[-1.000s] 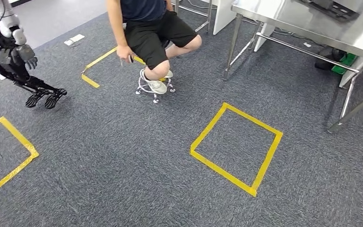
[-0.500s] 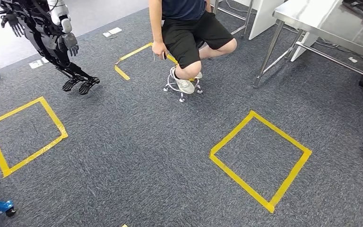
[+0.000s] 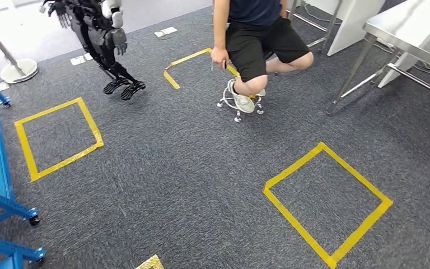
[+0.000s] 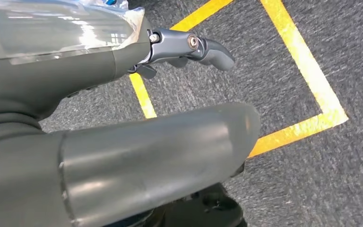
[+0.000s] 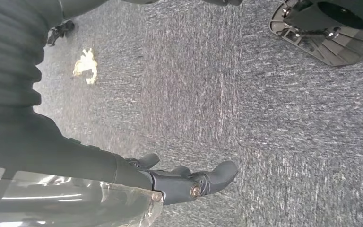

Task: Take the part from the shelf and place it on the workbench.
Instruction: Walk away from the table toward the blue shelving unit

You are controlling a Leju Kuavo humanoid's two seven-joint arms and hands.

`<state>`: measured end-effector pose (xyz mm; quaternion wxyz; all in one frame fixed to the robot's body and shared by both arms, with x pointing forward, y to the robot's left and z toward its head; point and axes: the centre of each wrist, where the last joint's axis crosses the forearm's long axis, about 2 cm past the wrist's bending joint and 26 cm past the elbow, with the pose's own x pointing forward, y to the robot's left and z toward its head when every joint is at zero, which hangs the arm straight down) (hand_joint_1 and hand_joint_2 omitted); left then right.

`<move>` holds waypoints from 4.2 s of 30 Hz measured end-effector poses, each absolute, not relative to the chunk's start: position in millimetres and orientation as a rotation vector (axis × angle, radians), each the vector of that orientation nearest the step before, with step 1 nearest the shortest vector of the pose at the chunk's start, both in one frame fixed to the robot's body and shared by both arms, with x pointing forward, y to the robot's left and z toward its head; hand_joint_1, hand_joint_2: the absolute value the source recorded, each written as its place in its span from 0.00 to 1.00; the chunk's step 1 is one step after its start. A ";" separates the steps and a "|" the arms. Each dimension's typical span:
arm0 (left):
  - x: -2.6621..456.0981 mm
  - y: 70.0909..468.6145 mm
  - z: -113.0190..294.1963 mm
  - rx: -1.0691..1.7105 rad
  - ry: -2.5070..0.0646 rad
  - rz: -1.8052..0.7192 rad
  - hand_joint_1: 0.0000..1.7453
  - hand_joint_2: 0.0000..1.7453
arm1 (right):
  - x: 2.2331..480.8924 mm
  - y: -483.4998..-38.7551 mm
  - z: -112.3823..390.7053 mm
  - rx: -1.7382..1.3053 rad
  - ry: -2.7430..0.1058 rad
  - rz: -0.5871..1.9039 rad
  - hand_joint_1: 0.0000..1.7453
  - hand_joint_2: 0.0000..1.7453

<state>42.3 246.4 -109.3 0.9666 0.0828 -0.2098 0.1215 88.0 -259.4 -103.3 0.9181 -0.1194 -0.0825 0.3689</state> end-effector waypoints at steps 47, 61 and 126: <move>44.1 249.5 -109.4 0.158 -0.438 0.196 0.00 0.00 | 73.8 -258.3 -105.8 -0.236 -0.155 0.733 0.00 1.00; 47.5 250.6 -109.0 0.163 -0.457 0.187 0.00 0.00 | 73.4 -256.8 -105.8 -0.234 -0.157 0.729 0.00 1.00; 88.8 205.3 -96.1 0.169 -0.497 0.186 0.00 0.00 | 88.9 -255.2 -102.8 -0.273 -0.160 0.796 0.00 0.00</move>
